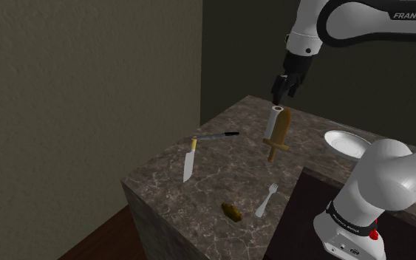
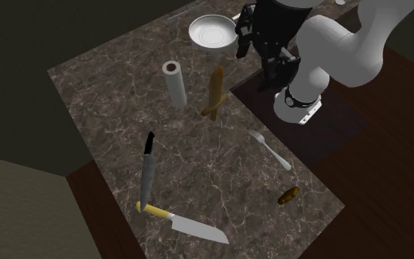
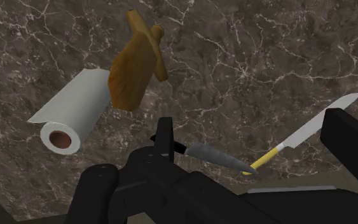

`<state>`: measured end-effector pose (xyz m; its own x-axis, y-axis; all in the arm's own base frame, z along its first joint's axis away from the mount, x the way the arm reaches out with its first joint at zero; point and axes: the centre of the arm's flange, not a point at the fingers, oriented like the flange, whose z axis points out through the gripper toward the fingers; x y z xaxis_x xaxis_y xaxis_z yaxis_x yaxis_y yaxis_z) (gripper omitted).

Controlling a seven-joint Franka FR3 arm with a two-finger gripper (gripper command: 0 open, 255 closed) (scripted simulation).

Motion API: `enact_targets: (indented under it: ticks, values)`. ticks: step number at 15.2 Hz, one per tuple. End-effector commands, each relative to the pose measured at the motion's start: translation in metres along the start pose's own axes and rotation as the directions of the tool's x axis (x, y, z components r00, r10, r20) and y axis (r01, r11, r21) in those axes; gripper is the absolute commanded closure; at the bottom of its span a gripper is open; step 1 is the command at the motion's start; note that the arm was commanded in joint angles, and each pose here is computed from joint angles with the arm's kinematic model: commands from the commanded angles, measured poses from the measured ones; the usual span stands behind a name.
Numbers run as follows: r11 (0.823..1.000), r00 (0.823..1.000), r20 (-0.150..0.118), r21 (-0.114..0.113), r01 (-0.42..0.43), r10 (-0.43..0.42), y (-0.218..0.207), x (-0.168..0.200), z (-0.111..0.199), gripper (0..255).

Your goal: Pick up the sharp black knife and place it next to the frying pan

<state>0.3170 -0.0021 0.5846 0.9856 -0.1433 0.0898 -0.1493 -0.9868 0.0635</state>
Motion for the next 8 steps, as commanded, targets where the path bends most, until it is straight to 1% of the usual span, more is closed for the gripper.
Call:
enact_targets:
  ticks: [1,4,8]
  values:
    - [1.000,1.000,0.000,0.000,0.000,0.000,0.000,0.000,0.000,0]
    - [0.996,0.996,0.000,0.009,0.087,-0.087,0.014,0.023,0.029,0]
    - [0.979,0.979,-0.001,0.021,0.203,-0.203,0.030,0.056,0.069,0]
